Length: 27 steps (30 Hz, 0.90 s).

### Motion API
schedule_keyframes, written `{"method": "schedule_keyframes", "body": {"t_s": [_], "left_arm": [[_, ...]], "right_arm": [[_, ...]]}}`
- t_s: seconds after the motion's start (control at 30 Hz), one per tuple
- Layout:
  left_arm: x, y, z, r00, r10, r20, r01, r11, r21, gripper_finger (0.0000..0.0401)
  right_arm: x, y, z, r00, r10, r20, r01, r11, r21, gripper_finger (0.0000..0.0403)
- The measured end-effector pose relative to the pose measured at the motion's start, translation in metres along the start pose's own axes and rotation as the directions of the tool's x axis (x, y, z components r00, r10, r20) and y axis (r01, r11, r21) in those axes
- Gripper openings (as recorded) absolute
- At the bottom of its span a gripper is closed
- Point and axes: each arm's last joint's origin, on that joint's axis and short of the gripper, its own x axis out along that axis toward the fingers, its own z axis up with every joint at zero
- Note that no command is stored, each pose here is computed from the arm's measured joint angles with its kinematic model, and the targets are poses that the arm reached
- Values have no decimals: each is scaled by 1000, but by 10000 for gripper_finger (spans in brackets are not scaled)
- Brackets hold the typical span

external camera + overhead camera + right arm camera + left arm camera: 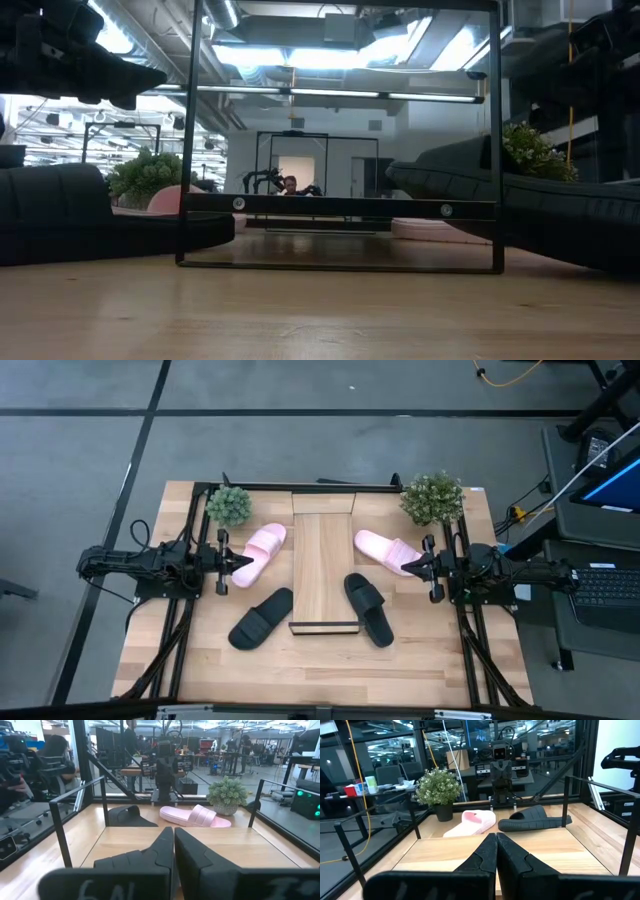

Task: Pick and place slides into the shelf
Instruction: Put the left pink slides on the shelf

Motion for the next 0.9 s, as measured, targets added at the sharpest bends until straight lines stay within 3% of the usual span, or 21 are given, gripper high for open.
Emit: {"method": "schedule_keyframes", "body": {"t_s": [0.57,0.9], "left_arm": [[0,0,0,1000,1,-2,-1,1000,3,0],[0,-1,2,999,-39,27,41,998,-44,0]], "right_arm": [[0,0,-2,1000,-1,-23,0,1000,-28,19],[0,0,-2,1000,0,-24,1,1000,28,19]]}}
